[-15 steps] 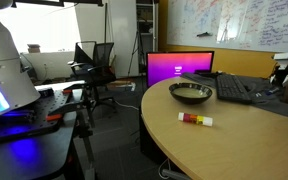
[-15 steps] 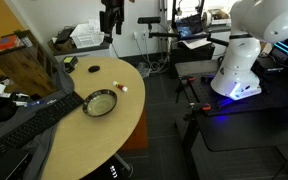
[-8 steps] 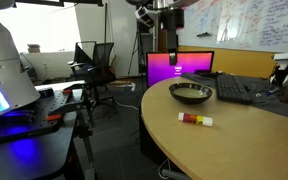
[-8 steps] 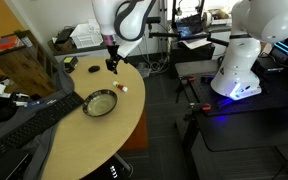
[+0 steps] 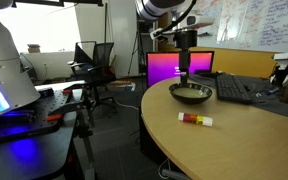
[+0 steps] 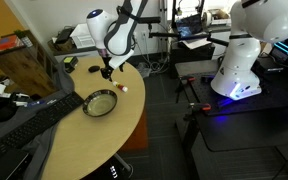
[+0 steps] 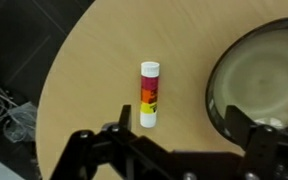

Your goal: Put the glue stick inside the bowl

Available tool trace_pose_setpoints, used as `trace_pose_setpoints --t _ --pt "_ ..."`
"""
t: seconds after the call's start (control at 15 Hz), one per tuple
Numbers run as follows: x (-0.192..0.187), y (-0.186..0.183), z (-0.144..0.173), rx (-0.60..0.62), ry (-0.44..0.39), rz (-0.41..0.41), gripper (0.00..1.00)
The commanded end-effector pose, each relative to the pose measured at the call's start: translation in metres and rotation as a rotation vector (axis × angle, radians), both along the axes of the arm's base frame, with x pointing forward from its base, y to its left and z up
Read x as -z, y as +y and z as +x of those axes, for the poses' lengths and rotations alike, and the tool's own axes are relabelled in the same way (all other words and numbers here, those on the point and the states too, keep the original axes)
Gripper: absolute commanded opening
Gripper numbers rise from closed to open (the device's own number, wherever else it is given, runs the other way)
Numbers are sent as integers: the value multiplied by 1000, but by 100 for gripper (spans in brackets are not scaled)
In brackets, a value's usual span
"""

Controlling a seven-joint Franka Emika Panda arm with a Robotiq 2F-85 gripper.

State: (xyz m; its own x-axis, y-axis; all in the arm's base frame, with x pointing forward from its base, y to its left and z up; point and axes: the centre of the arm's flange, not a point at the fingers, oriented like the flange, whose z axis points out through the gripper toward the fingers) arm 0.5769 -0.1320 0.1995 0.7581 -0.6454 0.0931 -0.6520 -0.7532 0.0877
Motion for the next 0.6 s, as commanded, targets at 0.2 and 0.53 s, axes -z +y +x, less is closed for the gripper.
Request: trace_pose_setpoints --t 0.2,0.53 --pt "20 -26 10 90 65 35 100" --pt "69 -64 21 100 142 183 100"
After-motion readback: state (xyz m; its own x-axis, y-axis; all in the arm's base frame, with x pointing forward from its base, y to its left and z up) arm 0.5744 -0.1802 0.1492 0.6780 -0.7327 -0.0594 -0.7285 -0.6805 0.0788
